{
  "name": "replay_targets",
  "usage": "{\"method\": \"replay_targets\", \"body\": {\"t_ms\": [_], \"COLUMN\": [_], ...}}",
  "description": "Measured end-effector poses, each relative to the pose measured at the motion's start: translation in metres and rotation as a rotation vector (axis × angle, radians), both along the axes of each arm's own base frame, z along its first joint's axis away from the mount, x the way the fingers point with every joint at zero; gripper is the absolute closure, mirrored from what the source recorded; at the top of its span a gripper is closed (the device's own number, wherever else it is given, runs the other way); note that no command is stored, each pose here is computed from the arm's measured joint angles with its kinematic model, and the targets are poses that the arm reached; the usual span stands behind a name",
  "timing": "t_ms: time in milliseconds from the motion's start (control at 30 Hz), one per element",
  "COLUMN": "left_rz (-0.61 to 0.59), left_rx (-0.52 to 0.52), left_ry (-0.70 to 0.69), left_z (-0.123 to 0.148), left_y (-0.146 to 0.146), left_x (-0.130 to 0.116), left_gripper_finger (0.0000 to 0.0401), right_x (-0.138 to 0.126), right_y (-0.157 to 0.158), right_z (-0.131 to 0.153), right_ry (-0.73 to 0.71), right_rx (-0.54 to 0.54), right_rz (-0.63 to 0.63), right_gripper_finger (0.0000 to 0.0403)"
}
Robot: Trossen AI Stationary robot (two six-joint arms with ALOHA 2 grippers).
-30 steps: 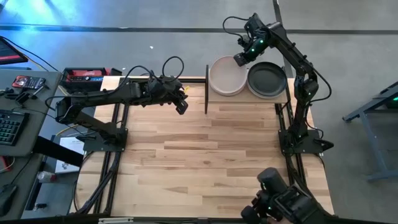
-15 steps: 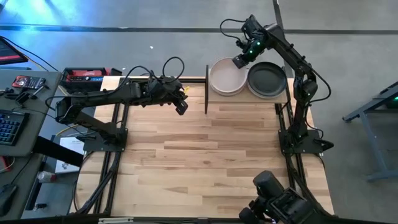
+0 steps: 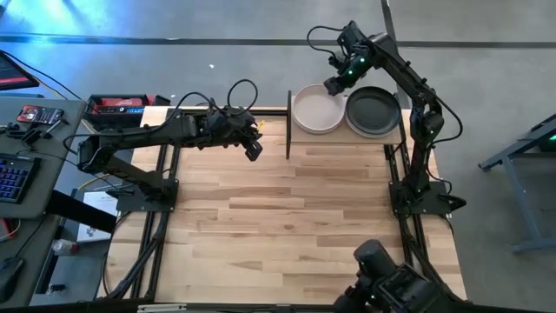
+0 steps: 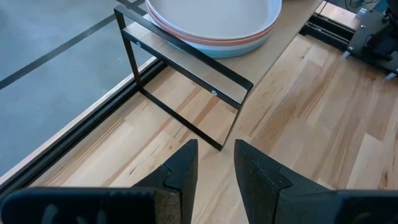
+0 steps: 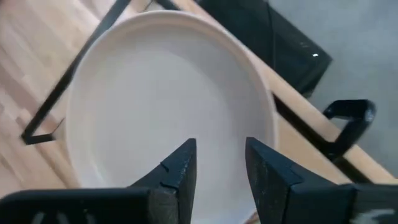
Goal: Place and stack plates onto a shelf
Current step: Stack the gray plate on top of the brown plate on the shelf
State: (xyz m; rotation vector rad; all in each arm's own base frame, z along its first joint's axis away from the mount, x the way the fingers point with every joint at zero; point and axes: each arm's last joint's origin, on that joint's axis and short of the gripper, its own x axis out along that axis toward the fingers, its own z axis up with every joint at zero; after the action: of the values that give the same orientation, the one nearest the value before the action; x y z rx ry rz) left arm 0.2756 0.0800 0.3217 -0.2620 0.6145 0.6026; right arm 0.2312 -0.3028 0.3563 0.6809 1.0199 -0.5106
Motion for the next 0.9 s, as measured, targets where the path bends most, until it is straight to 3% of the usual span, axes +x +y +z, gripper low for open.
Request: {"method": "replay_targets", "body": {"t_ms": [200,400,633,900], "left_rz": [0.000,0.000,0.000,0.016], "left_rx": [0.000,-0.001,-0.001,-0.022], "left_ry": [0.000,0.000,0.000,0.006], "left_z": [0.000,0.000,0.000,-0.001], "left_y": [0.000,0.000,0.000,0.000], "left_x": [0.000,0.000,0.000,-0.001], "left_gripper_finger": [0.0309,0.0309,0.0309,0.0309], "right_x": [0.004,0.019,0.039,0.040], "right_y": [0.008,0.017,0.019,0.015], "right_z": [-0.001,-0.006,-0.025,-0.030], "right_ry": [0.019,0.125,0.190,0.226], "right_rx": [0.043,-0.013,-0.004,-0.016], "right_rz": [0.005,-0.016,0.020,0.001], "right_gripper_finger": [0.0289,0.0289,0.0289,0.0289]}}
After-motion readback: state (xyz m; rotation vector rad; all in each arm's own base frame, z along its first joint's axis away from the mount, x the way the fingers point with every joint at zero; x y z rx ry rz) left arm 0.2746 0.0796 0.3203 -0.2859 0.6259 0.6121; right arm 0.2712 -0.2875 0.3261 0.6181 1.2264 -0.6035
